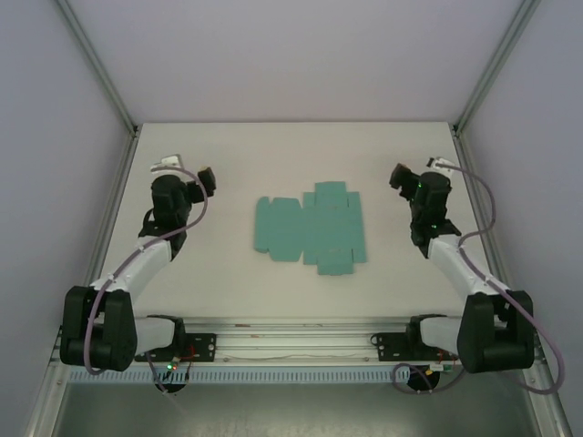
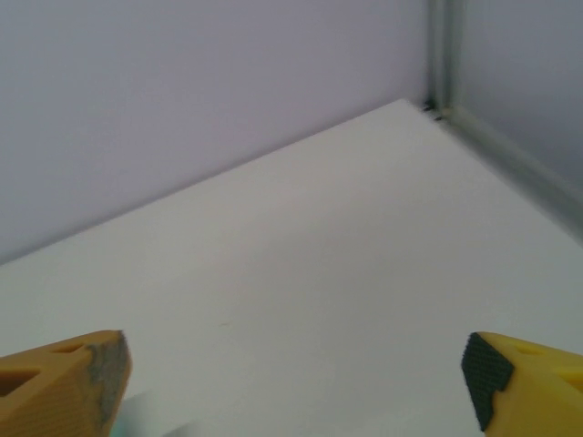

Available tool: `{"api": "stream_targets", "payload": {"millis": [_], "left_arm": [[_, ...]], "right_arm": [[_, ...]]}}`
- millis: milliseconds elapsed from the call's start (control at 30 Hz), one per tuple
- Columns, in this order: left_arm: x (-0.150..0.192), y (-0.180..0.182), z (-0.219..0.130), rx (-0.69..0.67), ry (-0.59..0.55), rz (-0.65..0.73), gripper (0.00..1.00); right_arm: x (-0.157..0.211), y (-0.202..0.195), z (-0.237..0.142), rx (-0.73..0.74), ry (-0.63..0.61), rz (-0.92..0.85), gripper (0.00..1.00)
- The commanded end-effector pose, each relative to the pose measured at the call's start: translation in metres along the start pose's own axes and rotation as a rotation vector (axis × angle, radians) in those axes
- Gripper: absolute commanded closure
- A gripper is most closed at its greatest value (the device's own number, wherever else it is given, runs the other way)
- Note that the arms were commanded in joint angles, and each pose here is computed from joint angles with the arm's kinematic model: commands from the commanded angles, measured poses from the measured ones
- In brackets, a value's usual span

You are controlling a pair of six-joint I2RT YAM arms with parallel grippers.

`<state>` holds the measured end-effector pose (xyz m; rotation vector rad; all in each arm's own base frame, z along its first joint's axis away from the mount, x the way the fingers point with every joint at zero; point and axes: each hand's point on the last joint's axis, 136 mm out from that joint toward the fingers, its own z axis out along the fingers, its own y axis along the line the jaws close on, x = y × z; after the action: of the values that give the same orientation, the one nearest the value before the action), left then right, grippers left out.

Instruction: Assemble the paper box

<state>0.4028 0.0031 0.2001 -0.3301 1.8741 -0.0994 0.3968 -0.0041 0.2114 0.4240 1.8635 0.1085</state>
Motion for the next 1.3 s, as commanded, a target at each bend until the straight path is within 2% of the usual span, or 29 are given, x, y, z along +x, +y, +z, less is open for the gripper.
{"api": "stream_targets", "payload": {"millis": [0, 100, 233, 367, 500, 700, 867, 933, 1100, 1133, 1267], "left_arm": [[0.059, -0.025, -0.003, 0.112, 0.276, -0.129, 0.00], [0.089, -0.050, 0.000, 0.200, 0.407, -0.185, 0.00], [0.125, -0.085, 0.004, 0.304, 0.563, -0.184, 0.03], [0.146, -0.110, 0.007, 0.394, 0.672, -0.192, 0.04], [0.166, -0.124, 0.009, 0.452, 0.757, -0.202, 0.10], [0.189, -0.139, 0.009, 0.501, 0.815, -0.182, 0.14], [0.186, -0.166, 0.011, 0.630, 0.815, -0.248, 0.30], [0.181, -0.171, 0.013, 0.650, 0.791, -0.266, 0.46], [0.156, -0.177, 0.016, 0.669, 0.706, -0.262, 0.96], [0.148, -0.179, 0.015, 0.684, 0.681, -0.259, 1.00], [0.107, -0.194, 0.005, 0.770, 0.585, -0.248, 1.00]], "right_arm": [[0.069, 0.024, -0.010, -0.070, 0.308, 0.066, 0.17], [0.108, 0.058, -0.014, -0.180, 0.505, 0.091, 0.28], [0.155, 0.075, -0.017, -0.164, 0.682, 0.042, 0.44], [0.195, 0.070, -0.011, -0.115, 0.799, 0.050, 0.59], [0.232, 0.059, -0.004, -0.054, 0.892, 0.078, 0.68], [0.264, 0.046, 0.001, -0.003, 0.936, 0.106, 0.68], [0.273, 0.044, 0.005, -0.002, 0.937, 0.115, 0.68], [0.270, 0.047, 0.006, -0.020, 0.923, 0.128, 0.68], [0.245, 0.058, 0.007, -0.085, 0.857, 0.089, 0.63], [0.233, 0.062, 0.006, -0.105, 0.833, 0.074, 0.60], [0.173, 0.083, -0.002, -0.238, 0.718, 0.034, 0.39]]}}
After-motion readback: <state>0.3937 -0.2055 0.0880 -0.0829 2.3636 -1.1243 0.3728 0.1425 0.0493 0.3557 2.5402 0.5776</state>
